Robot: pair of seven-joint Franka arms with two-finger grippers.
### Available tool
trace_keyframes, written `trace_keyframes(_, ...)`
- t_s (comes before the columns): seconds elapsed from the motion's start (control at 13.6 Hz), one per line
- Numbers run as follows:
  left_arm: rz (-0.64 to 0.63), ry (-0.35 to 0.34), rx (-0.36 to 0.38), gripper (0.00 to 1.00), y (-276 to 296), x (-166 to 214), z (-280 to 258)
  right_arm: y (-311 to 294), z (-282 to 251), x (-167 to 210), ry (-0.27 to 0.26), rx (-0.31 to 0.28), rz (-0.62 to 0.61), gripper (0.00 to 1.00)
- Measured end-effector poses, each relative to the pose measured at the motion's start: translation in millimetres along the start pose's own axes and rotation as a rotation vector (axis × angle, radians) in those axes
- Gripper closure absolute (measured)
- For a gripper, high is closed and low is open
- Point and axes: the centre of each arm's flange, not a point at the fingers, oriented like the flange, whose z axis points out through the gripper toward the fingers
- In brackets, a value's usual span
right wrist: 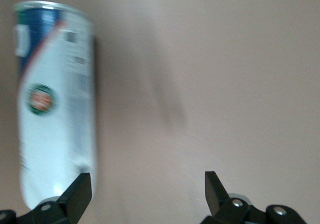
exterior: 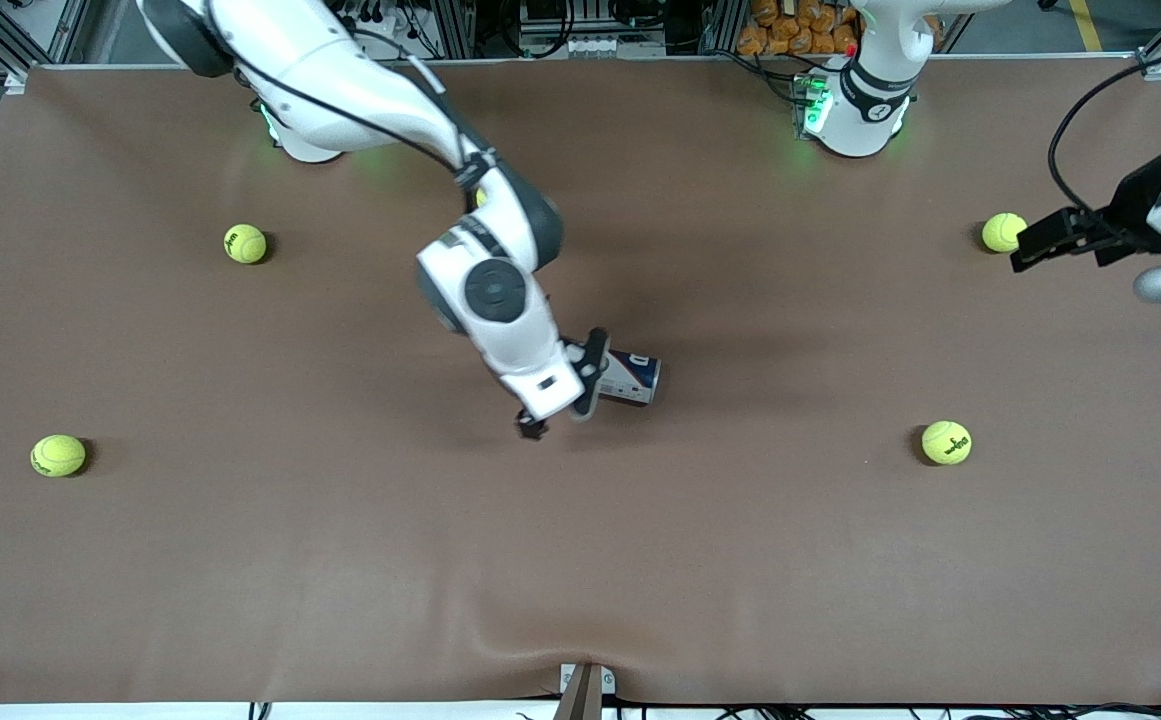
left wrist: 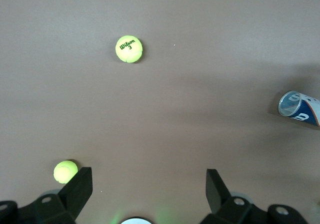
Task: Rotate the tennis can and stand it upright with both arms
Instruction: 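Release the can on its side while the left gripper reaches toward it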
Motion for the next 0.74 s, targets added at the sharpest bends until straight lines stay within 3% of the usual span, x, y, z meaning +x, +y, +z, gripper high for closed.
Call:
trace_keyframes(0.15, -0.001, -0.026, -0.022, 0.0, 2.6, 11.8, 13.9, 44.0, -28.3, -38.4, -0.009, -0.012, 0.078, 0.0)
trace_keyframes(0.52, -0.003, -0.099, -0.195, 0.0, 21.3, 27.7, 40.9, 133.3, -86.5, -160.4, -0.079, 0.005, 0.371, 0.0)
trace_keyframes(0.74, -0.016, -0.163, -0.269, 0.0, 28.8, 46.7, 76.8, 165.3, -116.4, -231.5, -0.09, 0.001, 0.522, 0.0)
